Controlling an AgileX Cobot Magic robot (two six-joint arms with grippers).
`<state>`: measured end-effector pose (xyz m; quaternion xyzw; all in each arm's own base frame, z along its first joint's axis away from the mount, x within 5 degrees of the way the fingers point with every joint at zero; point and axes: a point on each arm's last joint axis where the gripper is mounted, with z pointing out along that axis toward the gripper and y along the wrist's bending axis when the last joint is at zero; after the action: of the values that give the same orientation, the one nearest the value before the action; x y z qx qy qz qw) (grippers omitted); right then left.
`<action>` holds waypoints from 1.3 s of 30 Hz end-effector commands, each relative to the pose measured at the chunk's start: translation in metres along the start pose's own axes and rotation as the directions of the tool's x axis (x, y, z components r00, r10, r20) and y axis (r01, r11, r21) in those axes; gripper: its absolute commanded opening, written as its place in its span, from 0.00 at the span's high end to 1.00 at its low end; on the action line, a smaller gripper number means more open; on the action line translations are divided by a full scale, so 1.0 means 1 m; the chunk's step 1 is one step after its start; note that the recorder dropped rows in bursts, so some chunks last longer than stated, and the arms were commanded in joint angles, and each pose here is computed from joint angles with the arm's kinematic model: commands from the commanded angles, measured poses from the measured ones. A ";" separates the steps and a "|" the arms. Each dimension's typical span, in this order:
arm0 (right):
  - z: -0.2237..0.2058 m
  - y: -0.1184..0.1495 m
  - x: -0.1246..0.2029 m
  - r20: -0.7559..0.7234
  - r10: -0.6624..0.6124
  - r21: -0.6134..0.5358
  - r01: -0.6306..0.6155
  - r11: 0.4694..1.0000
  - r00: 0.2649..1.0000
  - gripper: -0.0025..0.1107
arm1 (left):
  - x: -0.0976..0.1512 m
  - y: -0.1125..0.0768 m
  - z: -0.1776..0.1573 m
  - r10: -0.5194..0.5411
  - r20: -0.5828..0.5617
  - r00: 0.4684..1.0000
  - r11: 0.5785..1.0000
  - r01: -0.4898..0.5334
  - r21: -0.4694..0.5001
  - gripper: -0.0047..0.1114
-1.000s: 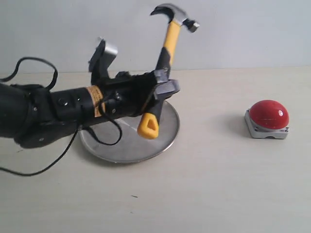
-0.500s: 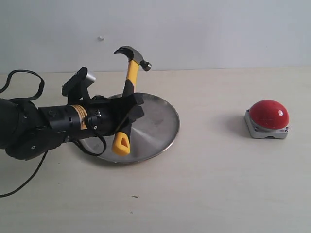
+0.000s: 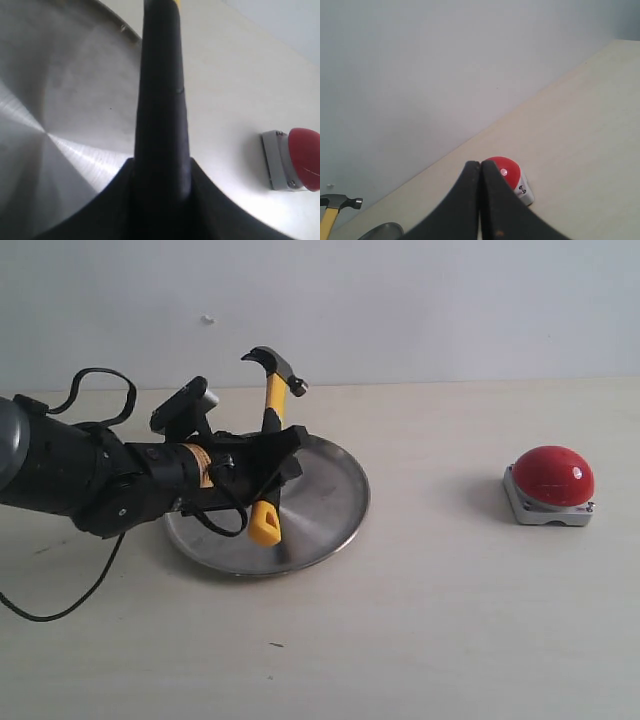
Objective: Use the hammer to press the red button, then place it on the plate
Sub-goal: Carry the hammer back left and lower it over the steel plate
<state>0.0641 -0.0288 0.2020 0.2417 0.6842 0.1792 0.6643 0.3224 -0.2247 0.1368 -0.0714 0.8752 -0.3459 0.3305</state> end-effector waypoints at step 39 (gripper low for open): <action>0.000 0.000 0.001 0.002 -0.011 -0.011 0.011 1.000 1.000 0.98 | 0.001 0.022 0.038 0.023 -0.027 0.999 0.998 -0.025 -0.059 0.96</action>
<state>0.0641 -0.0288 0.2020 0.2417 0.6842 0.1792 0.6643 0.3431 -0.2245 0.0932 -0.0843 0.9047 -0.2927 0.2980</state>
